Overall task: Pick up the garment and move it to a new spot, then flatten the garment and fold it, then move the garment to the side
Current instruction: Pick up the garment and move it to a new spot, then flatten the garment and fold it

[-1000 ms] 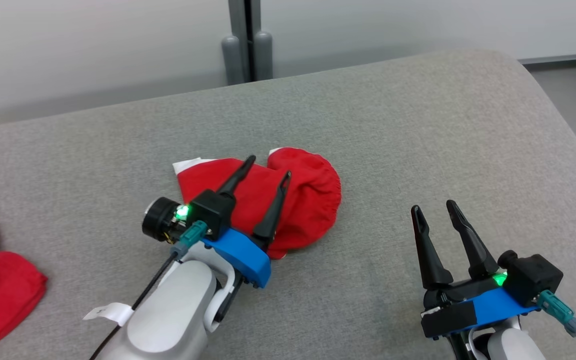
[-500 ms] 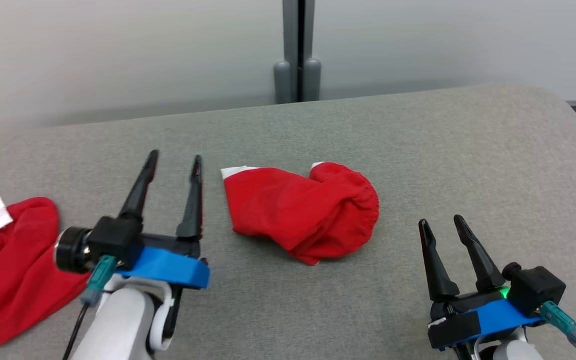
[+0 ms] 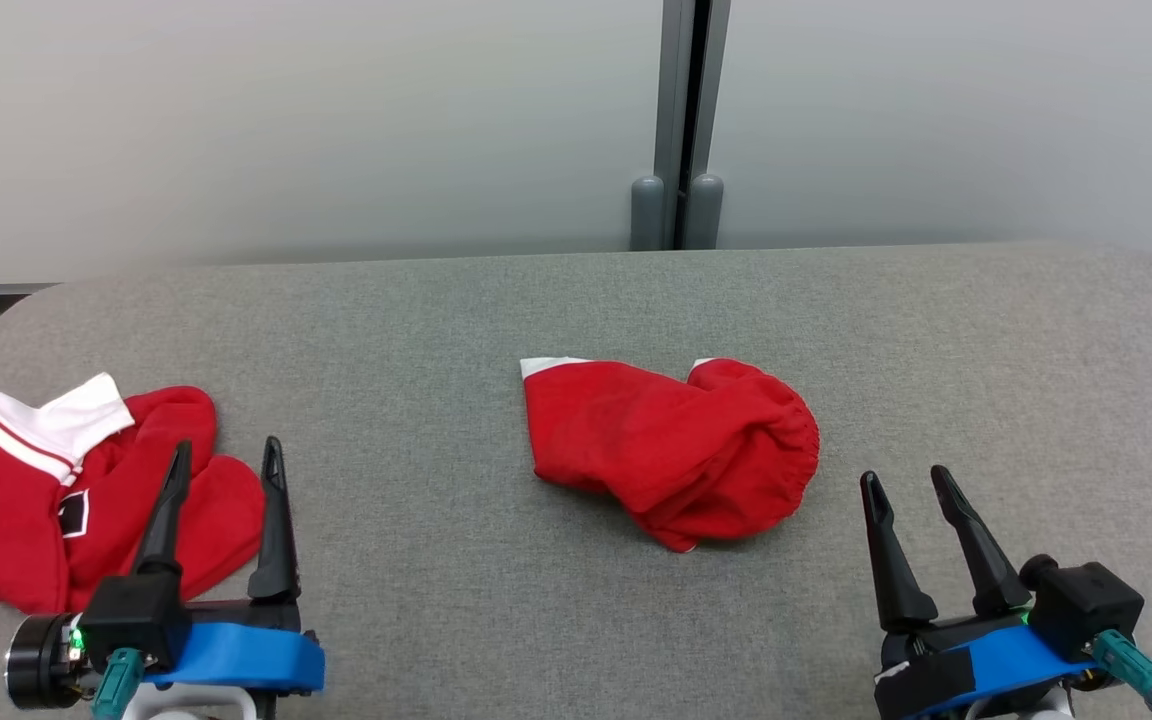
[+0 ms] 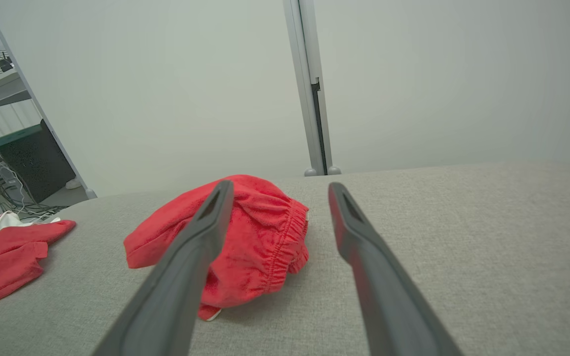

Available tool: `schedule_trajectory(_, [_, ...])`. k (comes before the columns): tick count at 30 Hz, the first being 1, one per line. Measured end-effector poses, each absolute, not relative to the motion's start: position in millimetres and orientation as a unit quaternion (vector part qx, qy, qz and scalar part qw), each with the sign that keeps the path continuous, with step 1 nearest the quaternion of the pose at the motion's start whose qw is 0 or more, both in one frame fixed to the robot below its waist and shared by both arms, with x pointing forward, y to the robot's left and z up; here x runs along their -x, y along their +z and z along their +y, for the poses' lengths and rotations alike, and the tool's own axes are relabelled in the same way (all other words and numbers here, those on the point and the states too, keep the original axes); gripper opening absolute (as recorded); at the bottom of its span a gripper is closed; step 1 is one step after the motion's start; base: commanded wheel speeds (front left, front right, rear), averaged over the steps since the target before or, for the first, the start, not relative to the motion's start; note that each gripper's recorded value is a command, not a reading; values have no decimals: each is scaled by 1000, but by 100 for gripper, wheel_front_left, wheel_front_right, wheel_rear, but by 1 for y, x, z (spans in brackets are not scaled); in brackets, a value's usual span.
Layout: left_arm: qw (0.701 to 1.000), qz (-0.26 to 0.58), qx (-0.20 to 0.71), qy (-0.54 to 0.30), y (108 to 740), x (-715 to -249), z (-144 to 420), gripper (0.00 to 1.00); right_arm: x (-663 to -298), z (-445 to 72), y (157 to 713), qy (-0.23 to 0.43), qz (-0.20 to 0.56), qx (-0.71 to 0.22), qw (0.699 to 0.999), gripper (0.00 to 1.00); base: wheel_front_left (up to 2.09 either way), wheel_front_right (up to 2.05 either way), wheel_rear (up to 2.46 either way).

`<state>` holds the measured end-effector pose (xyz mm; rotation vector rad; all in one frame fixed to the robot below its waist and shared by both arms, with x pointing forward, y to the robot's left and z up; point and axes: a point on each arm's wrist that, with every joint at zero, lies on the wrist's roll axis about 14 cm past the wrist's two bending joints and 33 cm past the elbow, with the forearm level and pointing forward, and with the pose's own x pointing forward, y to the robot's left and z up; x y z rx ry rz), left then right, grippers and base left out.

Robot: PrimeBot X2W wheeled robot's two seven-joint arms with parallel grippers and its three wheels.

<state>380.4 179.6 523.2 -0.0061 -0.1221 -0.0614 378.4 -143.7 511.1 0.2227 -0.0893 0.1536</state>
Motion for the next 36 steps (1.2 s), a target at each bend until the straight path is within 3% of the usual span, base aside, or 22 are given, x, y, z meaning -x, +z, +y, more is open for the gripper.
schedule_trajectory(15, [1000,-27,2,12,499,-352,202,100,-373,-143,499,77,-27,-102,991,100,0,0,0])
schedule_trajectory(36, [1000,-19,-1,12,493,-351,200,100,-371,-146,489,71,-11,-99,992,100,0,0,0])
